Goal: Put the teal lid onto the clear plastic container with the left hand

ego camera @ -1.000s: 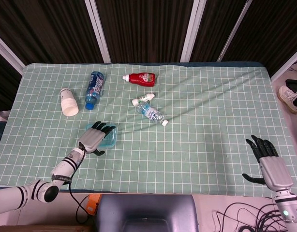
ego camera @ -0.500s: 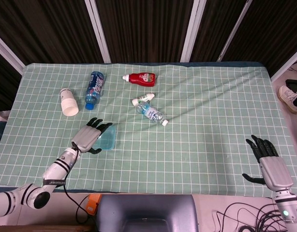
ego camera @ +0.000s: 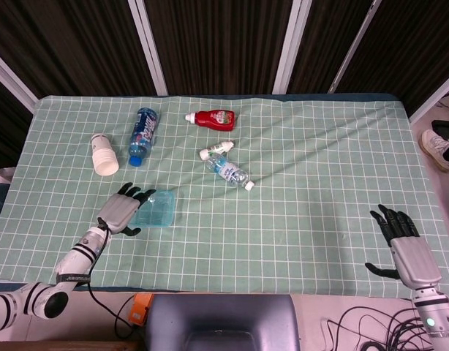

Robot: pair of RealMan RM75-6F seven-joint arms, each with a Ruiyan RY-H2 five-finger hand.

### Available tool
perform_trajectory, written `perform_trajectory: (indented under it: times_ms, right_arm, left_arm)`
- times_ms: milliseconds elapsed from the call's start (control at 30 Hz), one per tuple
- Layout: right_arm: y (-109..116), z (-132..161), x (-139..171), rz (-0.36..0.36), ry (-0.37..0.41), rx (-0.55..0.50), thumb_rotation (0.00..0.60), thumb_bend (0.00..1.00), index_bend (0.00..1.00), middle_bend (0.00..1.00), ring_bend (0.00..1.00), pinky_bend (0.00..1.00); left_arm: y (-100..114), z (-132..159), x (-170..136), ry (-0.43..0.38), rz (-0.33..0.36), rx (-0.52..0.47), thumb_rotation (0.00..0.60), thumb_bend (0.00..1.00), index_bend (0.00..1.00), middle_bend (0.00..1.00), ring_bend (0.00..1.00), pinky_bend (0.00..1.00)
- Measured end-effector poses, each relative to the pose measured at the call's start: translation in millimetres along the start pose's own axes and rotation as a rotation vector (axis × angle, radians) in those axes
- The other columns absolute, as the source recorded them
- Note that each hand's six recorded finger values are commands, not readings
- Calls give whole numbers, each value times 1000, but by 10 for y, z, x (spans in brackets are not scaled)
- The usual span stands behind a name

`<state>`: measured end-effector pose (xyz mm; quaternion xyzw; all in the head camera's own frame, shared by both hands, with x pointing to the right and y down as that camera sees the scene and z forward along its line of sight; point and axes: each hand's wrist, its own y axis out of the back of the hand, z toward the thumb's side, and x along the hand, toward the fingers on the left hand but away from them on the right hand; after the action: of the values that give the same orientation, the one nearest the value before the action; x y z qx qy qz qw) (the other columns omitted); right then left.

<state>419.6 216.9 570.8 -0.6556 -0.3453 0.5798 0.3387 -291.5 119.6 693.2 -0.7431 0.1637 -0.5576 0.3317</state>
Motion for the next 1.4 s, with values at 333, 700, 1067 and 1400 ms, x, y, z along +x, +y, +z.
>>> perform_trajectory:
  times_ms: [333,700,1067,1400]
  right_arm:
    - [9,-11,4,-1,-2,-2,600,185,0,0,0,8]
    - [-5,-3,-4,2,-3,1,600,185,0,0,0,8]
    - [-6,-5,-7,2,-3,3,600,185,0,0,0,7]
    - [-3,-7,-7,1,-5,2,600,186,0,0,0,8]
  left_arm:
    - [-31,-79,42,20,4,11,600,210,0,216,84,0]
    - [-77,-162,24,38,-14,7,600,215,0,229,97,0]
    - [-174,-162,36,38,-37,8,600,216,0,231,101,0]
    - [-38,-120,2,23,21,18,600,216,0,229,96,0]
